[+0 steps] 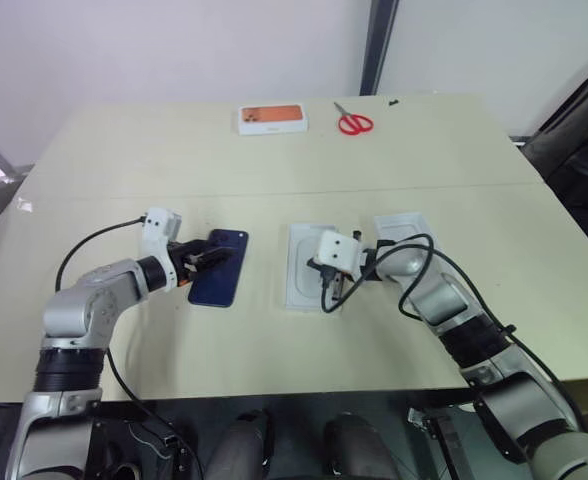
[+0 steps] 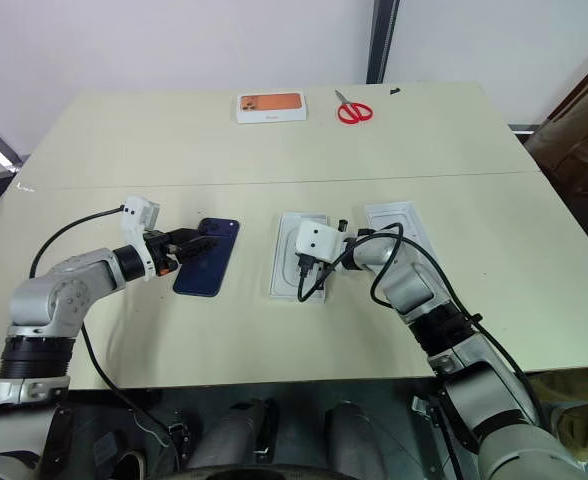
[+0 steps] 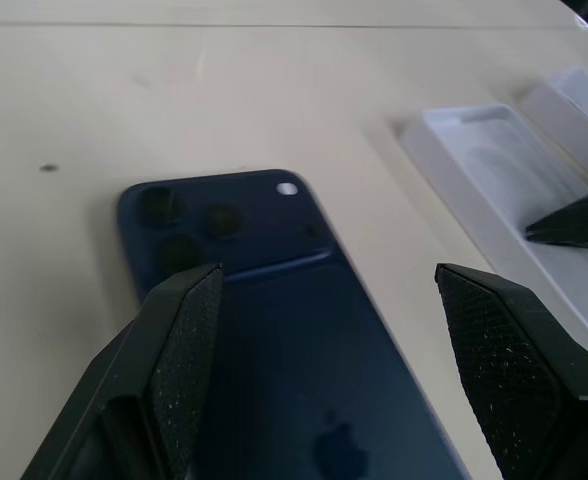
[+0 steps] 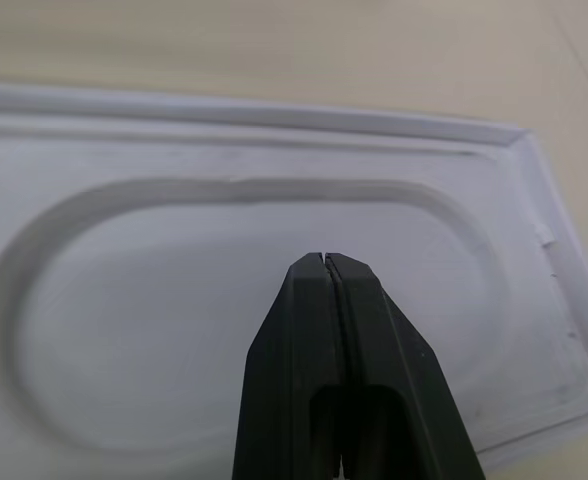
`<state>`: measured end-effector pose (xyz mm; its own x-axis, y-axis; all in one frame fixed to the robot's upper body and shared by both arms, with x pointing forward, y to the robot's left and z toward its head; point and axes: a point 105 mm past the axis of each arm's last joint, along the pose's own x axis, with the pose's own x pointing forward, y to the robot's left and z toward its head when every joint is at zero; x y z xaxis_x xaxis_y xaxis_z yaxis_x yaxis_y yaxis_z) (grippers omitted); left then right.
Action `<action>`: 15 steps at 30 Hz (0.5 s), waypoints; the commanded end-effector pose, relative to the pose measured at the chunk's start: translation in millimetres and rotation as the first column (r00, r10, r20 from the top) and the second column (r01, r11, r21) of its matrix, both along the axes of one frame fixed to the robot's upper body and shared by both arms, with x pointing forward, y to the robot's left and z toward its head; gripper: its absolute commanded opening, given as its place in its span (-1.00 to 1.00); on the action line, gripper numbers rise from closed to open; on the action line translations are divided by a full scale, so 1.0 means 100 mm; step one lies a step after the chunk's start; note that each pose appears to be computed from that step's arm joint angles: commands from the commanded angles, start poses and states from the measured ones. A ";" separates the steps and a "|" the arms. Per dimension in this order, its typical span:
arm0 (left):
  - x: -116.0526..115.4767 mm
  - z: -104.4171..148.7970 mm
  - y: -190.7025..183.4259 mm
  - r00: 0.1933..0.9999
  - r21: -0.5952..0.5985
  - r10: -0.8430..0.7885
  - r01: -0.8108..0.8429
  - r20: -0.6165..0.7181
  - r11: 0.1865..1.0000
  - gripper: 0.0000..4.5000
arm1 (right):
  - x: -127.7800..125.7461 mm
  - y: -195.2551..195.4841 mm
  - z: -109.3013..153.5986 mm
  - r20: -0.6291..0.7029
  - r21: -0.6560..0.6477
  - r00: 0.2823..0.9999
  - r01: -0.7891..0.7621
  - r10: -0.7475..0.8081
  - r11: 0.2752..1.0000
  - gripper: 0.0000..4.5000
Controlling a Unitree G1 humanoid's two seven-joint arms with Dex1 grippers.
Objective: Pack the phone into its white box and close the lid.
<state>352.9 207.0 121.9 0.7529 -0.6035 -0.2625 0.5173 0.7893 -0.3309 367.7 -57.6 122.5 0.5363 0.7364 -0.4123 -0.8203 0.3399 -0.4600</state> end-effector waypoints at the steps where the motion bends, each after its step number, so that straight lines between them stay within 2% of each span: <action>1: -0.01 0.16 0.28 1.000 -0.043 0.019 -0.020 -0.018 0.999 0.60 | 0.04 0.21 0.57 0.087 0.169 0.996 -0.028 0.014 0.985 -0.99; 4: -0.04 0.13 0.40 0.998 -0.029 0.001 -0.002 -0.064 1.000 0.60 | -0.02 0.40 0.55 0.078 0.150 0.995 -0.069 0.058 0.986 -0.99; 6: -0.08 0.11 0.44 0.992 -0.081 -0.025 0.015 -0.126 0.997 0.60 | -0.06 0.54 0.51 0.077 0.135 0.994 -0.088 0.078 0.987 -0.99; 9: -0.12 0.07 0.47 0.986 -0.074 -0.069 0.059 -0.151 0.996 0.60 | -0.10 0.70 0.41 -0.011 0.121 0.996 -0.091 0.093 0.988 -0.99; 13: -0.17 0.01 0.42 0.966 -0.182 -0.122 0.080 -0.229 0.980 0.60 | -0.18 0.90 0.10 -0.160 -0.003 0.981 -0.113 0.111 0.994 -0.99; 15: -0.17 -0.09 0.40 0.956 -0.161 -0.131 0.090 -0.262 0.983 0.60 | -0.21 0.99 0.07 -0.189 -0.010 0.975 -0.122 0.118 0.992 -0.99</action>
